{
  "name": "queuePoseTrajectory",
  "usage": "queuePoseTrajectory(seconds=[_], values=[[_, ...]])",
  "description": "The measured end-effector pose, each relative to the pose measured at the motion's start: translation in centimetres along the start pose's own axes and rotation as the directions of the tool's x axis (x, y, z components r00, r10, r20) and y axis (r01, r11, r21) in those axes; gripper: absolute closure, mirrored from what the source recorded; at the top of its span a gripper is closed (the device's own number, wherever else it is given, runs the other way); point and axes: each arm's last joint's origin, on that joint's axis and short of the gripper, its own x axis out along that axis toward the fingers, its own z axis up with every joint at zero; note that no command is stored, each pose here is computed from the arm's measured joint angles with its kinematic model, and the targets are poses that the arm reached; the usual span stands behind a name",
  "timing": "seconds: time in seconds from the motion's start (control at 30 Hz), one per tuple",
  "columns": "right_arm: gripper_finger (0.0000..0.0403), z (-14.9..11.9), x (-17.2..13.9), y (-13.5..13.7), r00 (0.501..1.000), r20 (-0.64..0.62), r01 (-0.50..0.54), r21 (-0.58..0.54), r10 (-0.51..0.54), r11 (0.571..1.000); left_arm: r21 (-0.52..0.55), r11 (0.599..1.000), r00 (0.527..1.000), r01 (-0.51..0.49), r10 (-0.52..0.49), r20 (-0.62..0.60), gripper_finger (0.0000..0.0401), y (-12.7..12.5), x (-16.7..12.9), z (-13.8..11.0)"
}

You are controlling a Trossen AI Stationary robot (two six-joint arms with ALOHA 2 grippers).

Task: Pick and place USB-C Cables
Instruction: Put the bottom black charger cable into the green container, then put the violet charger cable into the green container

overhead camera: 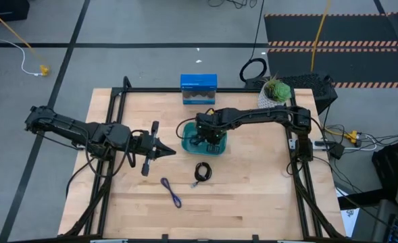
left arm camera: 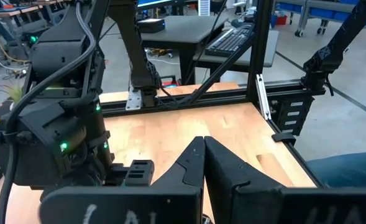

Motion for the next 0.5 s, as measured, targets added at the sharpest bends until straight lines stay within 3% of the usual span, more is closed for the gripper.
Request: queuePoseTrajectory(seconds=[0.2,0.5], values=[[0.0316,-0.1,-1.3,0.3,1.000,0.030,-0.002,-0.004,0.002,1.000,-0.009,1.000,1.000,0.001,-0.001,0.000,0.0393,0.0,0.0,0.0],[0.0294,-2.1,-9.0,4.6,0.985,0.172,-0.011,-0.040,0.018,0.999,-0.057,0.998,1.000,0.000,0.000,0.001,0.0393,0.0,0.0,0.0]])
